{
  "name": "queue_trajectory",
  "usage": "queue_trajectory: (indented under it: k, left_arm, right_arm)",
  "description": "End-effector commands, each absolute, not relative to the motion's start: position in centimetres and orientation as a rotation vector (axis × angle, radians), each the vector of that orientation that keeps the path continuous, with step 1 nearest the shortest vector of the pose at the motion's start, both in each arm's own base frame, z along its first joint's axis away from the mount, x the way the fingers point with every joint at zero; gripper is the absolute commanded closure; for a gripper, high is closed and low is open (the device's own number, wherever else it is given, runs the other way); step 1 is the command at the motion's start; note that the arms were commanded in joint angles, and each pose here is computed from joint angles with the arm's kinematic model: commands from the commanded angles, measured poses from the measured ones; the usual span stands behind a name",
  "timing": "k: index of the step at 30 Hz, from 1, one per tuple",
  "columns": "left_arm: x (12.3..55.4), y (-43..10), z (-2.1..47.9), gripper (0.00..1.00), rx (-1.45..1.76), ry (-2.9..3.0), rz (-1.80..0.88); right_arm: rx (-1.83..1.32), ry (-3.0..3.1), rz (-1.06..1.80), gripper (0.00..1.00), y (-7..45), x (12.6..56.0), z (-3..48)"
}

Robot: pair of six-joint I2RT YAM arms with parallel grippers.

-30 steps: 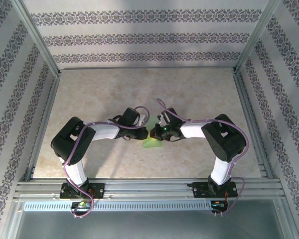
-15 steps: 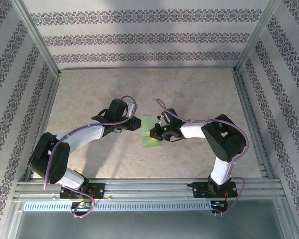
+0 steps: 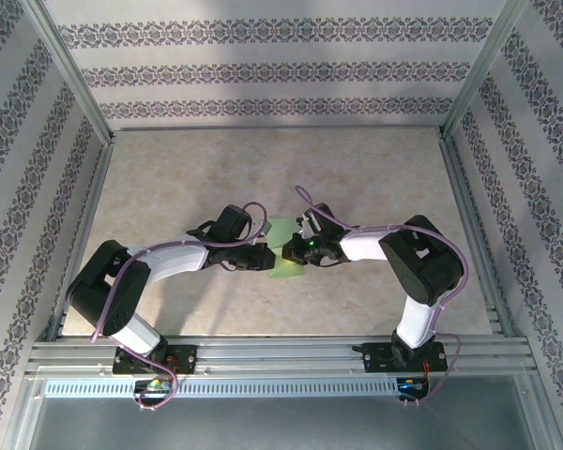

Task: Fold a paper plane with a square sheet of paper (fold left side to right side)
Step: Fold the triangle a second time at the center of the table.

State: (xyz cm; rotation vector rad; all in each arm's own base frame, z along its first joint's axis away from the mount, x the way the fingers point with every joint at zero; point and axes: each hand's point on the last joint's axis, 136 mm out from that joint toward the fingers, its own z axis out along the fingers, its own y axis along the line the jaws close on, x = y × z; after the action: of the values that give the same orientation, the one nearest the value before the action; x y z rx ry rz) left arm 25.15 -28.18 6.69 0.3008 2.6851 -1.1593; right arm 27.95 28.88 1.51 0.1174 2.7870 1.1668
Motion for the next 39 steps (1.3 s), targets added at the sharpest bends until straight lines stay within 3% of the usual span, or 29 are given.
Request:
queue_trajectory:
  k: [1,33,39]
  left_arm:
    - [24.7,-29.7,6.9,0.89,0.326,2.668,-1.244]
    - [23.5,-27.8,0.5,0.9,0.292,2.841,-1.061]
    - [23.1,-27.1,-0.5,0.91,0.283,2.871,-1.013]
  right_arm:
    - [0.157,2.889,1.05,1.0,27.3,26.1,-1.0]
    - [0.145,2.892,1.056,1.0,27.3,25.9,-0.9]
    - [0.081,2.794,1.151,1.0,28.5,27.4,2.3]
